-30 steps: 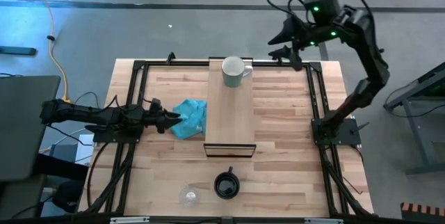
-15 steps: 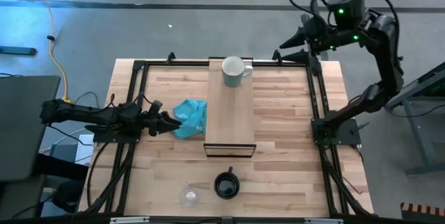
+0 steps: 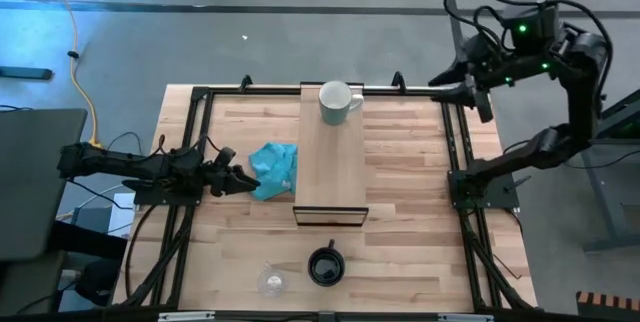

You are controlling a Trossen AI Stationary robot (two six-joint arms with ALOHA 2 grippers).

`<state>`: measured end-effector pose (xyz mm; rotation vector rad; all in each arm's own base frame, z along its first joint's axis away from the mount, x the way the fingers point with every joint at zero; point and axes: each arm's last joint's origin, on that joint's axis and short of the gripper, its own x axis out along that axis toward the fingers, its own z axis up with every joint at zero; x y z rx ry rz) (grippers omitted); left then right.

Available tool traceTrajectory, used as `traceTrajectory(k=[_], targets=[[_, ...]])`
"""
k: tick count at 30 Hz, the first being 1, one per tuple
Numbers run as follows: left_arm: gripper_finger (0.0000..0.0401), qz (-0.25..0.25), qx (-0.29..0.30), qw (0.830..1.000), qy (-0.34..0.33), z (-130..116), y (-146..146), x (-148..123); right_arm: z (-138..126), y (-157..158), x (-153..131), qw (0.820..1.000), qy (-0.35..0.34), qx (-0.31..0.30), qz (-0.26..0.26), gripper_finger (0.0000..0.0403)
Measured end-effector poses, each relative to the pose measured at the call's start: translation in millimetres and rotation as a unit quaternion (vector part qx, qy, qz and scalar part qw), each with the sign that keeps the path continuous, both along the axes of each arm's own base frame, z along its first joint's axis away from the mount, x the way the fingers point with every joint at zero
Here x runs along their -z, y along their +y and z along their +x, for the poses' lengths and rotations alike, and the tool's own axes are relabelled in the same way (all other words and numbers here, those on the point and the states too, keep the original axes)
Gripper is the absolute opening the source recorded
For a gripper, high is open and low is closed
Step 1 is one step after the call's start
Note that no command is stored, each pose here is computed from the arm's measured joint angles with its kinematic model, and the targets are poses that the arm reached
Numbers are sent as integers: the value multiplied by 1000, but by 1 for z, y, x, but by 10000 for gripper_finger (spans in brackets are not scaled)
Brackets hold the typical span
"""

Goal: Stack small to large cups/mugs on shelf
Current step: Put the black mug on the shelf

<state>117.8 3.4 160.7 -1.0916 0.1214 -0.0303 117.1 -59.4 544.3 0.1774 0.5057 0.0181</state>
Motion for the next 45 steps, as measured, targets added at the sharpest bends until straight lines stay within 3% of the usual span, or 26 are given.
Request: traceTrajectory(k=[9, 16, 25, 33, 45], targets=[[271, -12, 9, 1000, 1, 0, -1, 0, 2, 11, 22, 995, 35, -48, 77, 179], [271, -12, 8, 1000, 1, 0, -1, 0, 9, 15, 58, 993, 49, -77, 77, 179], [271, -12, 0, 1000, 2, 0, 0, 0, 6, 19, 96, 998, -19, -56, 26, 179], [271, -11, -15, 1000, 3, 0, 1, 0, 9, 26, 126, 988, -141, -58, -13, 179], [271, -9, -25, 1000, 3, 0, 1, 1, 37, 33, 181, 972, -219, -84, 14, 179]])
